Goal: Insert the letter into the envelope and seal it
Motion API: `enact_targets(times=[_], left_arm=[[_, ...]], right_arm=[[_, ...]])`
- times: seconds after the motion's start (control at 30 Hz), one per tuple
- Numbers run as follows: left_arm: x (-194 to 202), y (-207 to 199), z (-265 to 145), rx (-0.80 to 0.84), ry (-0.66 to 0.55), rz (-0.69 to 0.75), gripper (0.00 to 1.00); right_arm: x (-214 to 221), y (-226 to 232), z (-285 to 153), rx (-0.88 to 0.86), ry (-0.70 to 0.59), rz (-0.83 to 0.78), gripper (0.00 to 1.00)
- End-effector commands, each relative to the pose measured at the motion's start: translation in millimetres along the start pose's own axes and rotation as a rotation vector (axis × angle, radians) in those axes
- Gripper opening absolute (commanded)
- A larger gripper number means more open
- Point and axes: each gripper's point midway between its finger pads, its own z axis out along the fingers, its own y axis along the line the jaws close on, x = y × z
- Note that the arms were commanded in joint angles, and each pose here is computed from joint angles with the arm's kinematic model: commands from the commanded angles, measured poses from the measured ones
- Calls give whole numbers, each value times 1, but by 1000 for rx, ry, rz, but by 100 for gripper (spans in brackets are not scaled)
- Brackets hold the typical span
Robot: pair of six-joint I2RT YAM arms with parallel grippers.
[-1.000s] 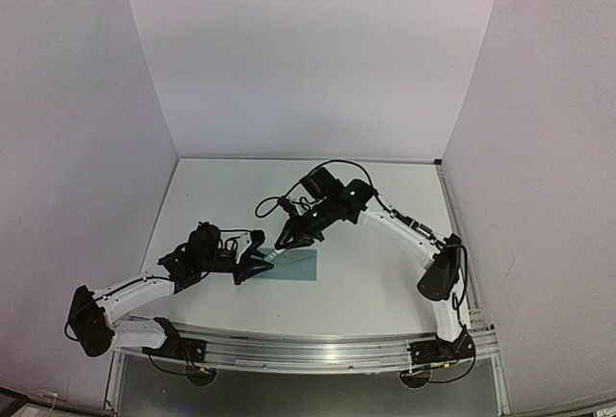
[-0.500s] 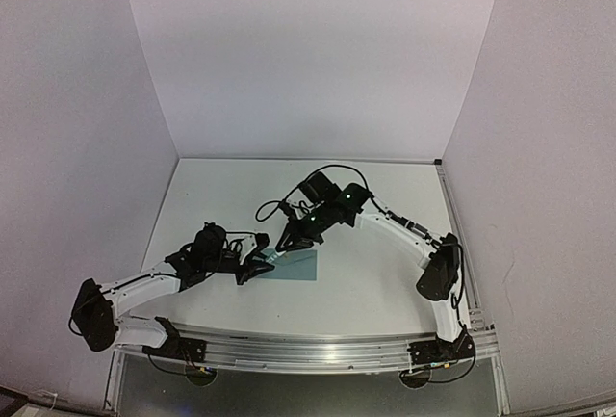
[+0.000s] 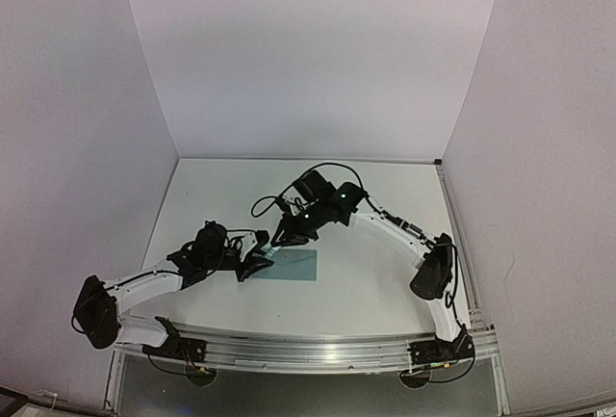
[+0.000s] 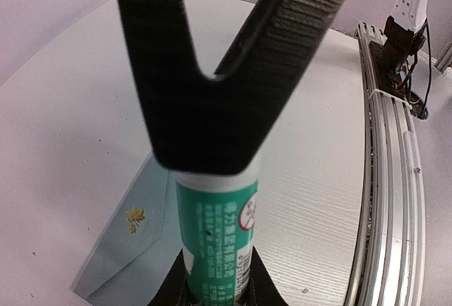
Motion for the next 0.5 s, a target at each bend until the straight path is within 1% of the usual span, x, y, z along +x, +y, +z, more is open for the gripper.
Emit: enact_targets(times=[0.0, 0.07, 0.2, 0.23, 0.27, 0.33, 0.37, 0.43, 0.47], left_arm=[[-115, -10, -37, -19, -383, 217, 0], [-113, -10, -38, -19, -378, 194, 0], [-110, -4, -38, -51, -369, 161, 0], [-110, -3, -38, -56, -365, 159, 0], [-109, -3, -38, -58, -360, 157, 0], [-107, -3, -37, -56, -351, 153, 0], [-106, -4, -37, -52, -348, 151, 0], [-104, -5, -36, -45, -342, 139, 0], [-103, -4, -36, -45, -341, 129, 0]], right_arm=[[21, 37, 32, -51, 44, -50, 25], [18, 35, 27, -48, 30, -40, 30], [19, 34, 24, -46, 30, -31, 33], [19, 34, 24, -44, 28, -30, 33], [19, 34, 22, -41, 24, -30, 30], [17, 35, 19, -37, 11, -33, 19], [16, 35, 18, -38, 7, -34, 15], [14, 37, 15, -37, -3, -36, 2], [14, 37, 14, -35, -8, -36, 0]])
